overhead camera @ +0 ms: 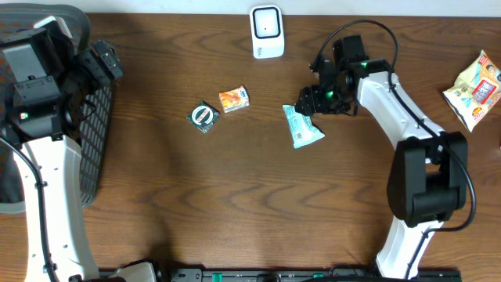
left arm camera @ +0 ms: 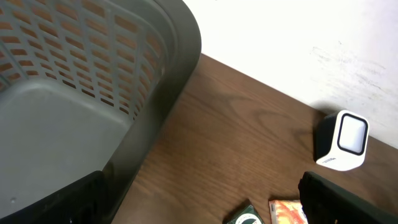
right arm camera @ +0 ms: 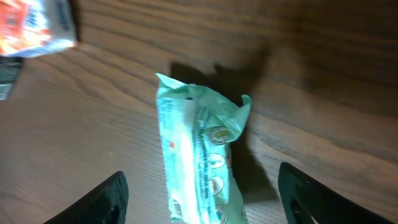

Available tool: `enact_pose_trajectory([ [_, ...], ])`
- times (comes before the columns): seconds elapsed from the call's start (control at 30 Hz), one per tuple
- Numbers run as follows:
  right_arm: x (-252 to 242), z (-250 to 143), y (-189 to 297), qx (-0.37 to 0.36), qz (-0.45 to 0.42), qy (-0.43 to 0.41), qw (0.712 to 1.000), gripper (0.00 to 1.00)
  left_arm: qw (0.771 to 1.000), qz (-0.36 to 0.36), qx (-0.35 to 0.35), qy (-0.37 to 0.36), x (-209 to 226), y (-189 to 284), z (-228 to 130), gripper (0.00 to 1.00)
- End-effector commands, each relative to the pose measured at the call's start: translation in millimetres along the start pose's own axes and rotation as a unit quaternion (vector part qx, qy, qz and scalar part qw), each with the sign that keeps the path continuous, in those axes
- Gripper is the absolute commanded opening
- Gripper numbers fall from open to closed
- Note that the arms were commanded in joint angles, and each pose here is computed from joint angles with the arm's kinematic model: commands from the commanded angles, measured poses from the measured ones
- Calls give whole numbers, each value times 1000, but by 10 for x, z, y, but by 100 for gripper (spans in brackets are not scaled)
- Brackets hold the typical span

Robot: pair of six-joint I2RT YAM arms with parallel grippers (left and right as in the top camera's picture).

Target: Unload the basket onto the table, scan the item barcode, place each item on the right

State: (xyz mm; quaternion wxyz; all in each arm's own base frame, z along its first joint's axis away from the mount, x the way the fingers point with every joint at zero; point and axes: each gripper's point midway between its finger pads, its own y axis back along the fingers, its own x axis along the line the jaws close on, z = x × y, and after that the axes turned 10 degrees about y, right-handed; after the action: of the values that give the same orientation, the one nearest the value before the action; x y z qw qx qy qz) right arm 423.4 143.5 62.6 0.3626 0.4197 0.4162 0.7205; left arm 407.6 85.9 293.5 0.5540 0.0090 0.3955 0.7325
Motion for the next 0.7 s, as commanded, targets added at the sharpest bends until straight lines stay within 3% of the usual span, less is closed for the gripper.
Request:
enact_pose_trajectory([
  [0.0,-49,-80,-122,21,-5,-9,1000,83,999,39,-3,7,180,-42,20,98],
  [0.03,-49,-81,-122,22,-5,-9,1000,99,999,39,-3,7,180,-42,20,98],
  [0.33,-62,-112,-205,29,-4,4,1000,98,999,39,-3,7,180,-42,20,98],
  [0.37,-69,-123,-228,32,-3,4,999,88,999,39,-3,7,180,-42,20,98],
  [0.4,-72,-134,-244,35,-2,3,999,68,999,39,-3,7,179,-43,20,98],
  [0.43,-78,-150,-267,38,-2,2,999,57,999,39,-3,7,180,-42,21,98],
  [0.67,-54,-301,-457,68,20,-11,997,59,999,39,-3,7,180,-42,20,98],
])
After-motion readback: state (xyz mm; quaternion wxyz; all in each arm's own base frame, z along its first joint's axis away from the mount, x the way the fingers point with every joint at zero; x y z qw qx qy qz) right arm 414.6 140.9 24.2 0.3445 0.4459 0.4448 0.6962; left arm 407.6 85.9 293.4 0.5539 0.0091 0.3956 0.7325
